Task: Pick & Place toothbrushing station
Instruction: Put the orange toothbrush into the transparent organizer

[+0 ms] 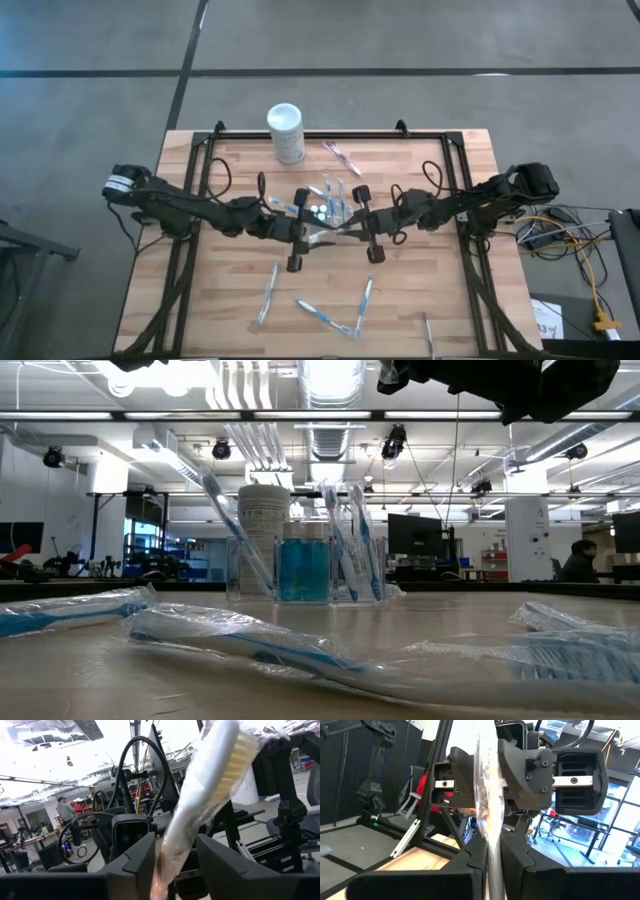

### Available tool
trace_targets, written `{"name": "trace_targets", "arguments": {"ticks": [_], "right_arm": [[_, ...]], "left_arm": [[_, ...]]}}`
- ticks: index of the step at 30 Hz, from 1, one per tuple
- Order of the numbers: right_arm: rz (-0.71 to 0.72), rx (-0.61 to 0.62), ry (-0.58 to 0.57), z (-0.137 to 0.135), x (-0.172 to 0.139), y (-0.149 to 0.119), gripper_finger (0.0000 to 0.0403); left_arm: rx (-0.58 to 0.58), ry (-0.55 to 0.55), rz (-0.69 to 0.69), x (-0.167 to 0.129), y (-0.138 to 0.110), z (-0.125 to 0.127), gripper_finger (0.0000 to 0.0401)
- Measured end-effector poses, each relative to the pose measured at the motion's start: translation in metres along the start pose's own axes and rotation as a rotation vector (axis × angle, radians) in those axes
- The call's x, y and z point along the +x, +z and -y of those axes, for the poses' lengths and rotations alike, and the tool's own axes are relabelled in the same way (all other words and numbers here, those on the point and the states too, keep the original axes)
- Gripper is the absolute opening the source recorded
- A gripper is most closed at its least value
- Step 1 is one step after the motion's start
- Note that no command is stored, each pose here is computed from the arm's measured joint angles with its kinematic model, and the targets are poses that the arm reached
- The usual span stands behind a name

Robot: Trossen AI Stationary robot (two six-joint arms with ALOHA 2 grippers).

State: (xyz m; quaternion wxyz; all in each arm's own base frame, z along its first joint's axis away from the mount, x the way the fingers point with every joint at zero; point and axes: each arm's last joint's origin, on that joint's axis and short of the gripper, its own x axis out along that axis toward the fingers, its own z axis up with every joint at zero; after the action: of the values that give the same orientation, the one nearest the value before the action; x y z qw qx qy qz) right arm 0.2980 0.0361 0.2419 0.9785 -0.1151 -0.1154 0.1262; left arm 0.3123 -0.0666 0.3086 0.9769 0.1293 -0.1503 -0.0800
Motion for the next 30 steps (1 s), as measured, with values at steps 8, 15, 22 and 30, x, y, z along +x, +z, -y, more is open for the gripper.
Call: {"name": "trace_targets", "arguments": {"ticks": [8,15,22,30], "right_arm": [[-0.011,-0.005,0.004,-0.001,0.000,-0.002,0.0029],[-0.140,0.057,-0.048,0.000,-0.001,-0.009,0.0094],[-0.285,0.118,-0.131,0.001,-0.010,-0.010,0.0175],[-0.310,0.145,-0.128,0.000,-0.027,-0.002,0.0194]], "left_arm": [[0.012,0.010,-0.002,0.001,0.000,0.000,0.0022],[0.018,0.031,-0.022,-0.001,0.003,-0.002,0.0022],[-0.016,0.130,-0.108,-0.023,0.032,-0.009,0.0022],[-0.074,0.314,-0.198,-0.059,0.032,0.007,0.0022]]}}
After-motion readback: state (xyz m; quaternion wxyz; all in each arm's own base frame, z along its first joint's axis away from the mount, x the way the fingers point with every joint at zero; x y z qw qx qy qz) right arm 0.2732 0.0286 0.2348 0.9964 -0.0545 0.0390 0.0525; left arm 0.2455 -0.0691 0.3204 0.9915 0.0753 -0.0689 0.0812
